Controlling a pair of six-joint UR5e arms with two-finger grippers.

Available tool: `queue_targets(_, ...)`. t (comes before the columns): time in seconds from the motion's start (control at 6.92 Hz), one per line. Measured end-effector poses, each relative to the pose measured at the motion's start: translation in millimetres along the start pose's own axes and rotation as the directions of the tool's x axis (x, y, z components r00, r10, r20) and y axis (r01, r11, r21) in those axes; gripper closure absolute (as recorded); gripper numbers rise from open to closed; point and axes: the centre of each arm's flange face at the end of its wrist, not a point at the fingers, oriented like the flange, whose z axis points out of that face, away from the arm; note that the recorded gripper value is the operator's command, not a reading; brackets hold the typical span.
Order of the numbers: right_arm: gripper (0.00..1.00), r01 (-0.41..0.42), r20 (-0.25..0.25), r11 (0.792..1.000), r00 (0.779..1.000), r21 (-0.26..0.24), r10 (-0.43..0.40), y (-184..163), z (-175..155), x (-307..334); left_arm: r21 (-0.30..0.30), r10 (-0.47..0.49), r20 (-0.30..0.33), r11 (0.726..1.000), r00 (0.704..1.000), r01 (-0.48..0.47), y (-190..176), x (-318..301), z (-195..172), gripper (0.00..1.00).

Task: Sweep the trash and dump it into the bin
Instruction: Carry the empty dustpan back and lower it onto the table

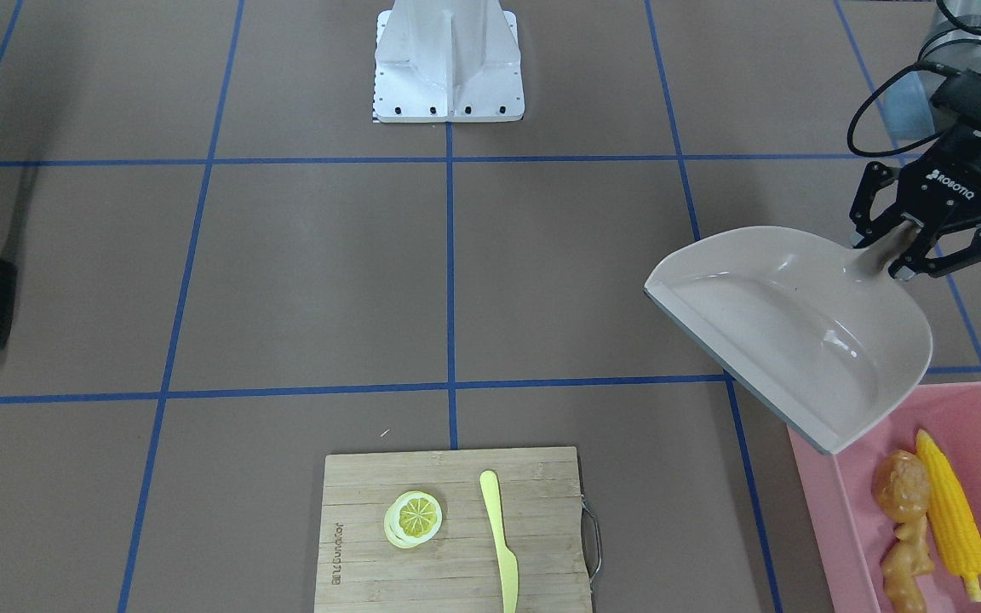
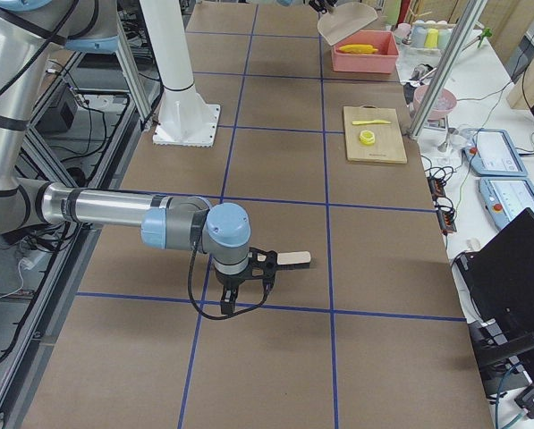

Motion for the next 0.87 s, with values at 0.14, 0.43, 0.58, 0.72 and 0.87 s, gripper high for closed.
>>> queue_targets(0.14,0.0,-0.022,-0.007,1.0,1.0,0.011,0.022,3,-5,9,-0.015,0.048,-0.023,0.999,0.999,-0.048,-1,12,14,1.0)
queue_targets(0.43,0.0,-0.047,-0.008,0.999,0.999,0.028,0.047,7,-11,18,-0.009,0.086,-0.139,0.996,0.987,-0.088,-11,66,48,1.0)
queue_targets(0.58,0.0,-0.049,-0.011,0.998,0.999,0.033,0.05,6,-13,19,-0.008,0.093,-0.223,0.995,0.97,-0.097,-14,106,71,1.0)
queue_targets(0.72,0.0,-0.052,-0.009,0.998,0.999,0.034,0.052,6,-14,19,-0.024,0.086,-0.307,0.995,0.948,-0.098,-13,146,94,1.0)
queue_targets(0.87,0.0,-0.057,0.002,0.998,0.998,0.032,0.057,5,-14,19,-0.057,0.069,-0.377,0.994,0.924,-0.098,-11,182,115,1.0)
